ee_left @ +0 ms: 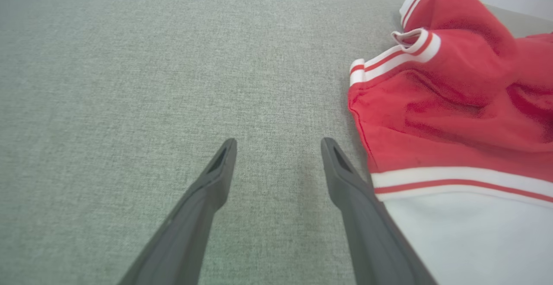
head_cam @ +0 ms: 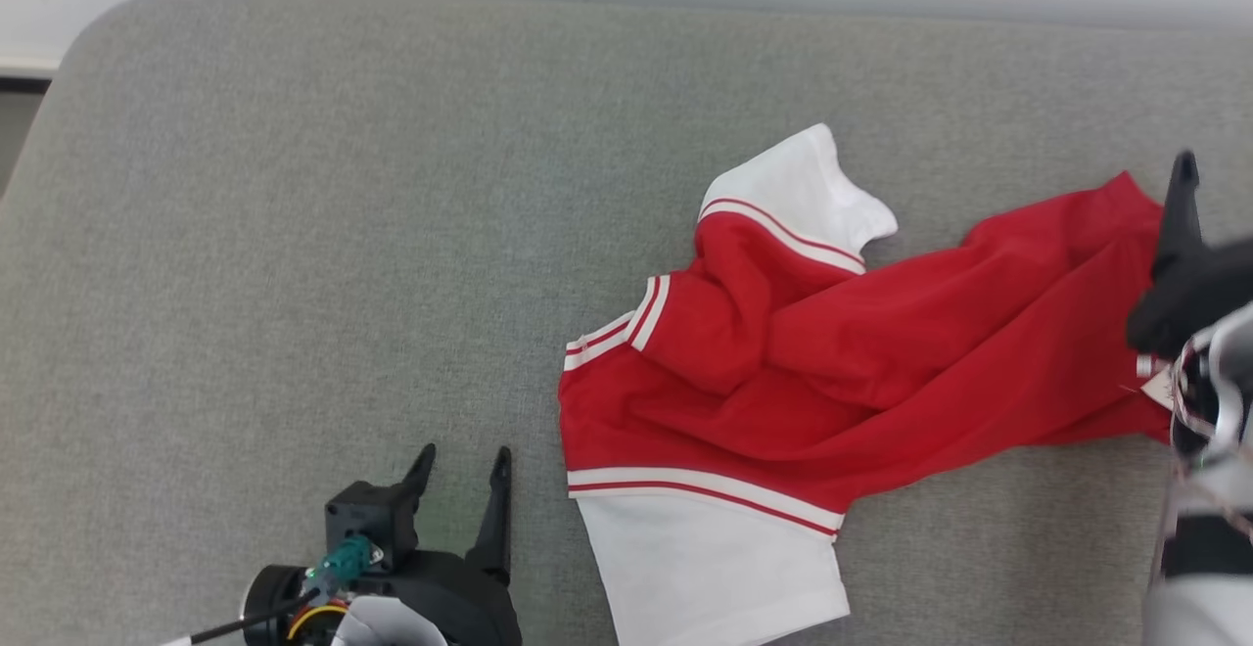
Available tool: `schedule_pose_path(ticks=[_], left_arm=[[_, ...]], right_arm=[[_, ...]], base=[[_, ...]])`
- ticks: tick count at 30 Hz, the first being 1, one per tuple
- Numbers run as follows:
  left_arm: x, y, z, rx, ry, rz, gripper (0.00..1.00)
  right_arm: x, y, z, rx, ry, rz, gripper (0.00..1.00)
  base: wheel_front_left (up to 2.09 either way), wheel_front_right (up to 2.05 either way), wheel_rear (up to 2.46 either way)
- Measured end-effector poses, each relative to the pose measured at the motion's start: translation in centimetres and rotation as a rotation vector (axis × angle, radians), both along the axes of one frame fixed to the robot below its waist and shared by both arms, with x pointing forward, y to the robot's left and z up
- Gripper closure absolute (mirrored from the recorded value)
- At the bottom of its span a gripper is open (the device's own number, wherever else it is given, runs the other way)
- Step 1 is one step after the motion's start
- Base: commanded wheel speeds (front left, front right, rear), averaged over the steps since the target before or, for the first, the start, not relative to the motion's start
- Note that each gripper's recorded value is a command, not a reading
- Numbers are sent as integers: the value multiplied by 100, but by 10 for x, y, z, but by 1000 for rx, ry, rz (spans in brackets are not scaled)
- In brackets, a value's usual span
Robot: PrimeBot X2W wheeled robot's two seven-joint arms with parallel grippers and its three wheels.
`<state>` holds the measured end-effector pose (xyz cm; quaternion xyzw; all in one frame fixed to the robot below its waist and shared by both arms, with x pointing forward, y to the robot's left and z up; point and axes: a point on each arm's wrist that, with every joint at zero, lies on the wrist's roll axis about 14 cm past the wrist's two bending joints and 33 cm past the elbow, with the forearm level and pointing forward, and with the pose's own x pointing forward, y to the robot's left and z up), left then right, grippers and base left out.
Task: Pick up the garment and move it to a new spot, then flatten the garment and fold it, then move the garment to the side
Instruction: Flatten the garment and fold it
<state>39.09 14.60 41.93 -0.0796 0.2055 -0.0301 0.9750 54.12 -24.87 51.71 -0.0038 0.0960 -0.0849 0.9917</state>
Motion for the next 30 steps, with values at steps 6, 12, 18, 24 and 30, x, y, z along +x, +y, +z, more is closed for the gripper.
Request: schedule_pose_path(ticks=[6,12,18,24,30], left_arm=[[-9,-18,5,-18,-13,-52,0],[-35,-55,-9,-40,76,-179,0],[-68,-88,-27,-72,227,-288,0],[-80,-97,-34,-81,296,-299,0],[-89,-103,-42,-117,366,-299,0]], right_arm=[[-44,-7,5,-7,-80,-7,0],[-103,-34,-6,20,-79,-76,0],[-131,-49,-18,81,-56,-123,0],[-136,-51,-20,100,-59,-128,0],[-133,-48,-21,98,-61,-120,0]], base=[[0,0,0],[0,0,0],[0,0,0],[0,0,0],[0,0,0]])
